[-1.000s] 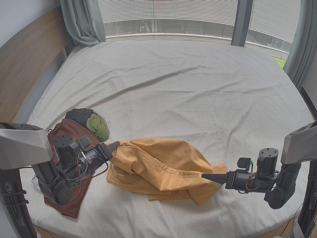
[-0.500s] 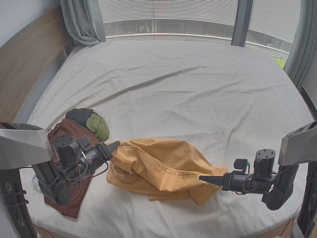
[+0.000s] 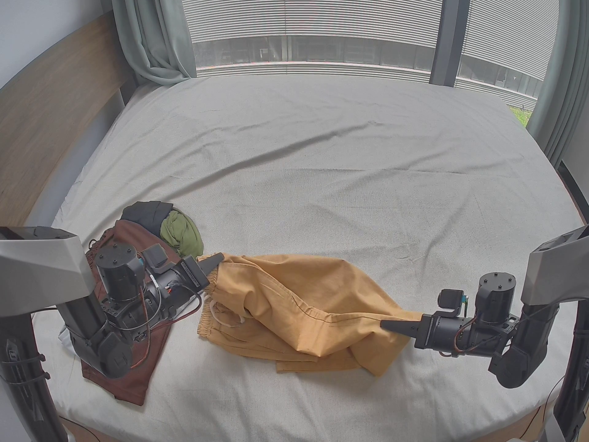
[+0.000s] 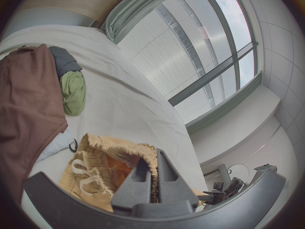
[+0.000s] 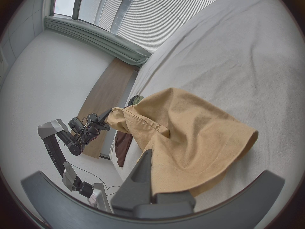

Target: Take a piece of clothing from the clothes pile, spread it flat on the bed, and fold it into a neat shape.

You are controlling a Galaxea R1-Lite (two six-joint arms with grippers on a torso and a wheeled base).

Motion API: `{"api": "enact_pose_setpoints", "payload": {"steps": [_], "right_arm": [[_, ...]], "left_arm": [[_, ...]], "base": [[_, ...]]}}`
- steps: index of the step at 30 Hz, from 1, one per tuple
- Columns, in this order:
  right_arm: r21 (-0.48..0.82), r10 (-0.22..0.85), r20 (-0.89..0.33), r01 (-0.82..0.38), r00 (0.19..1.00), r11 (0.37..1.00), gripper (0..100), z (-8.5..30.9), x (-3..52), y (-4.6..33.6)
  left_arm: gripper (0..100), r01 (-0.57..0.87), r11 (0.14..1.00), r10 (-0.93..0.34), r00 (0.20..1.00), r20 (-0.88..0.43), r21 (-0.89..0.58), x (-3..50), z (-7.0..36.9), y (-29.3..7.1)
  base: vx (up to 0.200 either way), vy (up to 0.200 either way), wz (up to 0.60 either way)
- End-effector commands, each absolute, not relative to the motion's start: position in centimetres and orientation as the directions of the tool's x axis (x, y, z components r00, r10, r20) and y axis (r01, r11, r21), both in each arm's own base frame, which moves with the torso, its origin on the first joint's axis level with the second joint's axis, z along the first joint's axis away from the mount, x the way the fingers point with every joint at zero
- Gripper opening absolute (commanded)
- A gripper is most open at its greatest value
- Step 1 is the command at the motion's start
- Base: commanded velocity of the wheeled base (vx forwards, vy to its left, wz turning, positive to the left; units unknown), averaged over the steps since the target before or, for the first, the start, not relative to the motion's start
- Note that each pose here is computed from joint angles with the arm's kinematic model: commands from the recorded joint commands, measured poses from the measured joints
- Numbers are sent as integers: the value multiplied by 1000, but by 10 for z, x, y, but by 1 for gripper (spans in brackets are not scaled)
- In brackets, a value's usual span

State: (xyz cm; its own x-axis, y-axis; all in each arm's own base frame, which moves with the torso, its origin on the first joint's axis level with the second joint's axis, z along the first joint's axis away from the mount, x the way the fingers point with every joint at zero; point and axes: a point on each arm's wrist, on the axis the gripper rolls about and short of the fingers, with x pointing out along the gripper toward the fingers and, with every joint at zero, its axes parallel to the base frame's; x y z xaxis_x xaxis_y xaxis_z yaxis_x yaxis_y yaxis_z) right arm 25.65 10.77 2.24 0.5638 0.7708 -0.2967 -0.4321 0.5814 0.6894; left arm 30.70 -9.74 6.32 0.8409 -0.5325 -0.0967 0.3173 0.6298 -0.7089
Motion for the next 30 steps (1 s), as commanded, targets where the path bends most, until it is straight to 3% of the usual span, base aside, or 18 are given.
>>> {"api": "enact_pose_setpoints", "payload": {"steps": [1, 14, 30], "right_arm": [[689, 774, -239, -459, 587, 561, 0, 45, 251, 105], [673, 772, -112, -523, 626, 523, 0, 85, 244, 97], [647, 749, -62, -545, 659, 533, 0, 100, 245, 86]], "left_arm": [[0, 381, 596, -536, 844, 3, -707, 306, 92, -98], [0, 404, 583, -536, 843, 40, -705, 302, 105, -96], [0, 433, 573, -537, 840, 81, -696, 294, 120, -92]], "base": [[0, 0, 0], [0, 0, 0], [0, 0, 0]]}}
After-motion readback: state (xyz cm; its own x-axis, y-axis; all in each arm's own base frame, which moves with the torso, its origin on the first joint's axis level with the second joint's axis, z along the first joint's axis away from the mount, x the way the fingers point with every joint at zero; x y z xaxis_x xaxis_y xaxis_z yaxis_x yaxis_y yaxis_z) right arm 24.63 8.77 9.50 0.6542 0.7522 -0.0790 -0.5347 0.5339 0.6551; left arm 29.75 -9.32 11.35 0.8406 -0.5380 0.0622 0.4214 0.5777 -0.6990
